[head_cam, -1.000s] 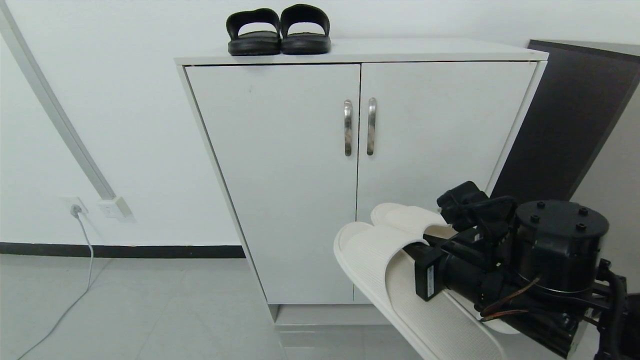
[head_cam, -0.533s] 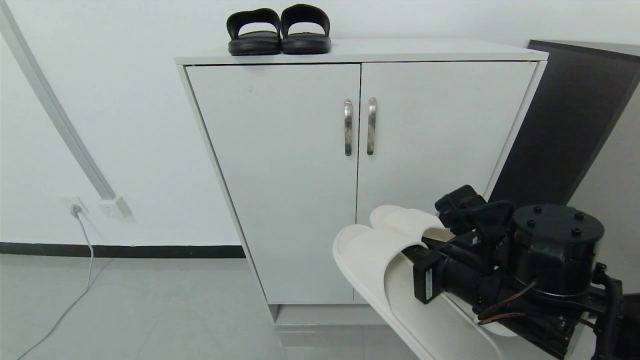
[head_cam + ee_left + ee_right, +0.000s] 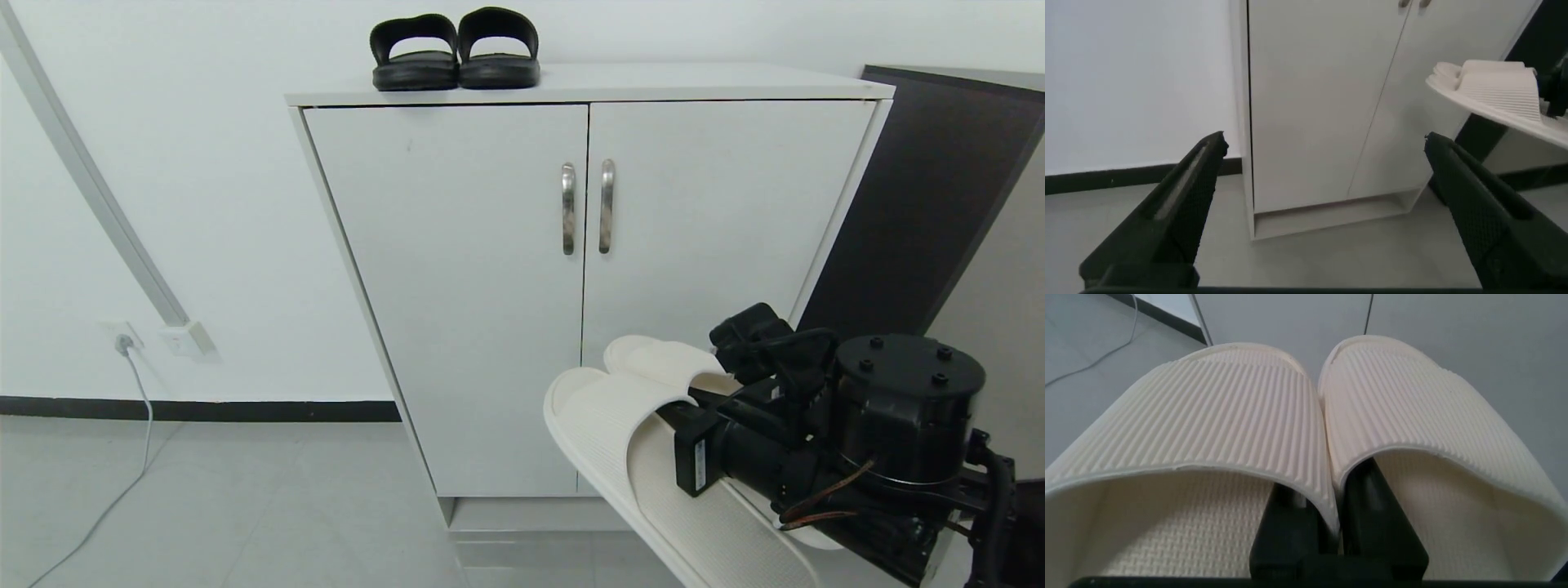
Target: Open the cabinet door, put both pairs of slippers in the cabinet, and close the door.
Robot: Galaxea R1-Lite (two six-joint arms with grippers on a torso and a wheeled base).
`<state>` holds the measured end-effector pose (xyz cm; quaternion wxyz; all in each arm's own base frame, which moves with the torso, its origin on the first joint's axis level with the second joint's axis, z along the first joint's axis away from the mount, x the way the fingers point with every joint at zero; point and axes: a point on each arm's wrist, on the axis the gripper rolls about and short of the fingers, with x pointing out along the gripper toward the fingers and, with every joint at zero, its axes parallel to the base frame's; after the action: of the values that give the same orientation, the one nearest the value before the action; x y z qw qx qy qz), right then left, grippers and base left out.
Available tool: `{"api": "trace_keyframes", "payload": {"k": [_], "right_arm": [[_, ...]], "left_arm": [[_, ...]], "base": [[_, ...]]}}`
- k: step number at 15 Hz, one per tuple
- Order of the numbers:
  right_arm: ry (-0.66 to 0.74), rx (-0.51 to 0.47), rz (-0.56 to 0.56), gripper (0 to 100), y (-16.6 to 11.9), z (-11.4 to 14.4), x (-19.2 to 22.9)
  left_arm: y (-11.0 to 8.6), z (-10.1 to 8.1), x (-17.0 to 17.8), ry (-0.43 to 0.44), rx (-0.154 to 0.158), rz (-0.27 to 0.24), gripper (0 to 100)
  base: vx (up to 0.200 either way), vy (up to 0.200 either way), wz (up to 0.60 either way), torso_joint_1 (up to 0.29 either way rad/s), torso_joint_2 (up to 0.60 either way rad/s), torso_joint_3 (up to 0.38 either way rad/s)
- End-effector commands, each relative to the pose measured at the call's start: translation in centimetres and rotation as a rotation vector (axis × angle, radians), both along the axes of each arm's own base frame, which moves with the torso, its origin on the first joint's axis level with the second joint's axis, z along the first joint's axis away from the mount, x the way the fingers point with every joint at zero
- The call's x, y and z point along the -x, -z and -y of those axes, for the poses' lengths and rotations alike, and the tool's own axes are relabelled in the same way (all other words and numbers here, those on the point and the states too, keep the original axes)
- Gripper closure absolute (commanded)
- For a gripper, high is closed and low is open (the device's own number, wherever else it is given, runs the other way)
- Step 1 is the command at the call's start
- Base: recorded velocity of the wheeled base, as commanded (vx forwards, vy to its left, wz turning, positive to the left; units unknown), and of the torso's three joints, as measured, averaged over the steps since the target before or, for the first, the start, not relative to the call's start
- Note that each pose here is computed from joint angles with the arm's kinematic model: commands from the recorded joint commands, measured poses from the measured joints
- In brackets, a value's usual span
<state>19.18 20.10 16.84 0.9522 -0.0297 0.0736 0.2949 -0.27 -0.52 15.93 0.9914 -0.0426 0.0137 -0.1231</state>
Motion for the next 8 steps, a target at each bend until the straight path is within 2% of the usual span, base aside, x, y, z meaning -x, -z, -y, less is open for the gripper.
{"api": "trace_keyframes", "payload": {"k": [1,3,5,7,8], "right_arm": [[0.001,-0.003,0.003,100,-0.1,0.0,0.0],[0.001,-0.010,0.010,100,-0.2,0.0,0.0],[0.001,-0.009,0.010,100,-0.1,0.0,0.0],[0.000,-0.002,0.008,100,0.0,0.0,0.0],[0.001,0.006,0.011,100,0.1,0.0,0.0]], "left_arm": [[-1.4,0.1,-4.3,0.010,0.000,-0.081,0],[-2.3,0.2,-7.1,0.014,-0.002,-0.070,0],[-3.2,0.6,-9.2,0.057,0.000,-0.052,0],[-4.2,1.5,-11.7,0.088,-0.003,-0.040,0],[-4.6,2.3,-12.8,0.103,0.009,-0.049,0]], "base": [[0.000,0.000,0.00,0.000,0.00,0.000],[0.000,0.000,0.00,0.000,0.00,0.000],[0.000,0.000,0.00,0.000,0.00,0.000],[0.000,0.000,0.00,0.000,0.00,0.000],[0.000,0.000,0.00,0.000,0.00,0.000]]}}
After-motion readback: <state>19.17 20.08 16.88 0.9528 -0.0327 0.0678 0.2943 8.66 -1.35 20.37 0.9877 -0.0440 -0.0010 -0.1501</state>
